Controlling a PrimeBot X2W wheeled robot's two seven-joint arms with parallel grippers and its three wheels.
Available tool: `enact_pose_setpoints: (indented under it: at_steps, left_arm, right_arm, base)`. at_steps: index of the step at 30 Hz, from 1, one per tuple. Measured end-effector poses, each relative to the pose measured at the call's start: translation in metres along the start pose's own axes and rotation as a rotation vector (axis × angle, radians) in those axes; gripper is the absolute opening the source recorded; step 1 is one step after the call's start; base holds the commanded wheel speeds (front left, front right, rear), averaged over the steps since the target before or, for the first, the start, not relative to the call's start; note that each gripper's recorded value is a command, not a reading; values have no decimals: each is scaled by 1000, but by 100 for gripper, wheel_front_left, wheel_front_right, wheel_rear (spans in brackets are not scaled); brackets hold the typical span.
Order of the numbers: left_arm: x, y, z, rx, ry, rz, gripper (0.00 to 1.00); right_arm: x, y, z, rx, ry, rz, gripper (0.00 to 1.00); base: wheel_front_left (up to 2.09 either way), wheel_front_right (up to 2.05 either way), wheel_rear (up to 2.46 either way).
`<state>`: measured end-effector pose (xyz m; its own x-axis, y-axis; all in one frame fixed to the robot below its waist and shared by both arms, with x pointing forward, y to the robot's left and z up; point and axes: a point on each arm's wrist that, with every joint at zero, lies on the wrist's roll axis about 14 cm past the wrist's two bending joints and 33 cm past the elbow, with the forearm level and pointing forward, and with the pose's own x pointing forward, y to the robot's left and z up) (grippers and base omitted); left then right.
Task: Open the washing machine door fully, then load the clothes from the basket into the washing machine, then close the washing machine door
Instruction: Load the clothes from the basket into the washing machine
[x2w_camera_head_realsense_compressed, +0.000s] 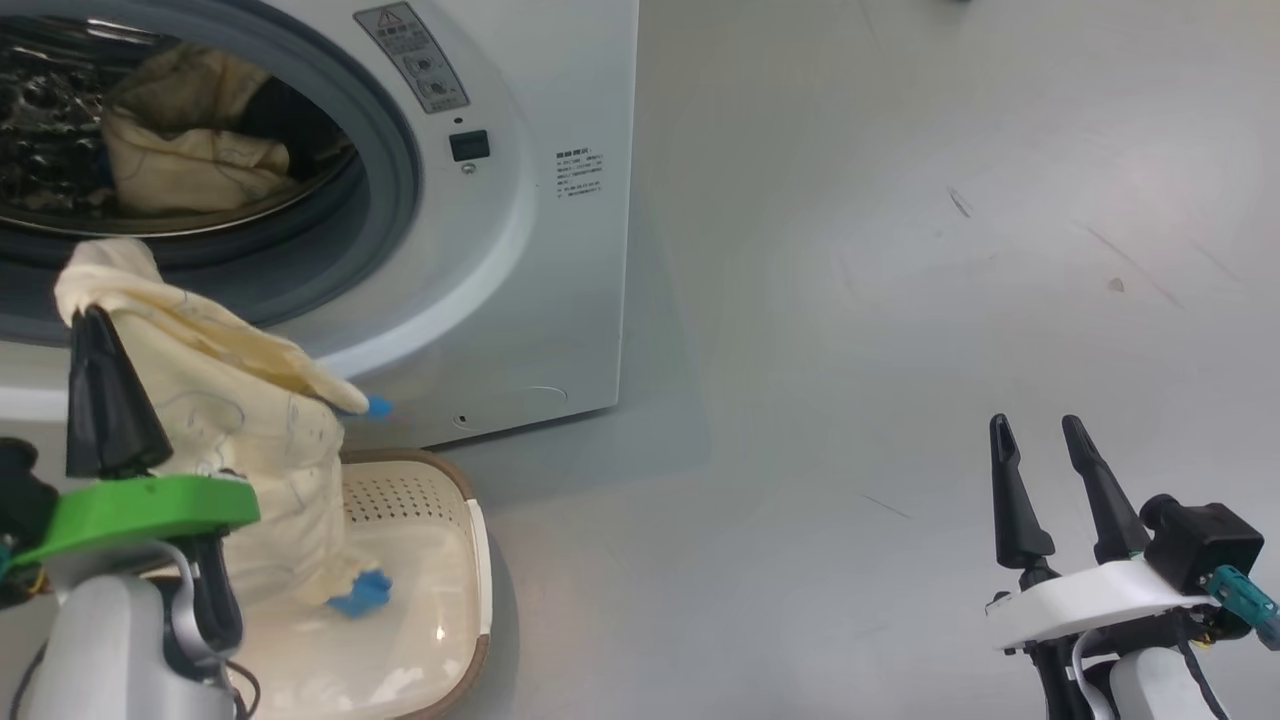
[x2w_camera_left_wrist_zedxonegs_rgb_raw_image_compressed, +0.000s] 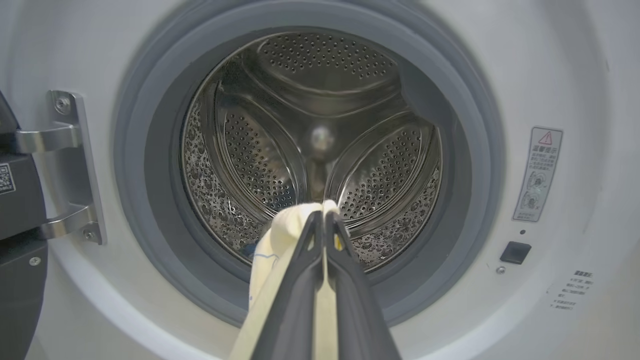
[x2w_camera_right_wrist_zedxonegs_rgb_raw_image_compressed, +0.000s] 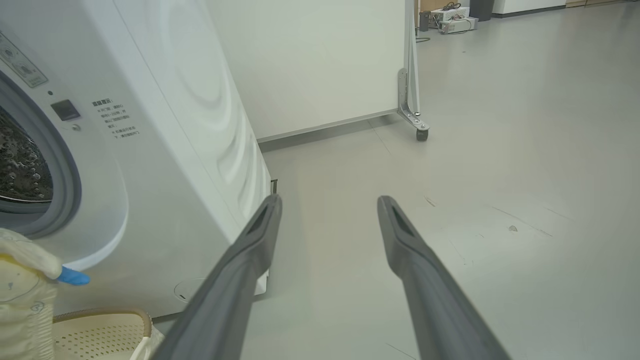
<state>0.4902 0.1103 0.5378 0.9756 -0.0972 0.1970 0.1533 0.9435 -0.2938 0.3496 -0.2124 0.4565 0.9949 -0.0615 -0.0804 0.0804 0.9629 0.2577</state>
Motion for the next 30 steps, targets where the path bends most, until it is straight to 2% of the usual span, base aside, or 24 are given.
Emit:
enact_pose_setpoints:
  at_steps: [13, 23, 30]
  left_arm:
    - [85, 11, -20, 39, 28, 12, 0]
    - [127, 34, -73, 73, 153, 54, 0]
    - [147, 39, -104, 59, 208, 76, 0]
  right_arm:
    - [11, -4, -24, -10, 79, -15, 100]
    - [16, -11, -48, -28, 159, -30, 100]
    - [14, -23, -56, -60, 198, -53, 100]
  base:
    - [0, 0, 0]
    - [0, 0, 0]
    - [0, 0, 0]
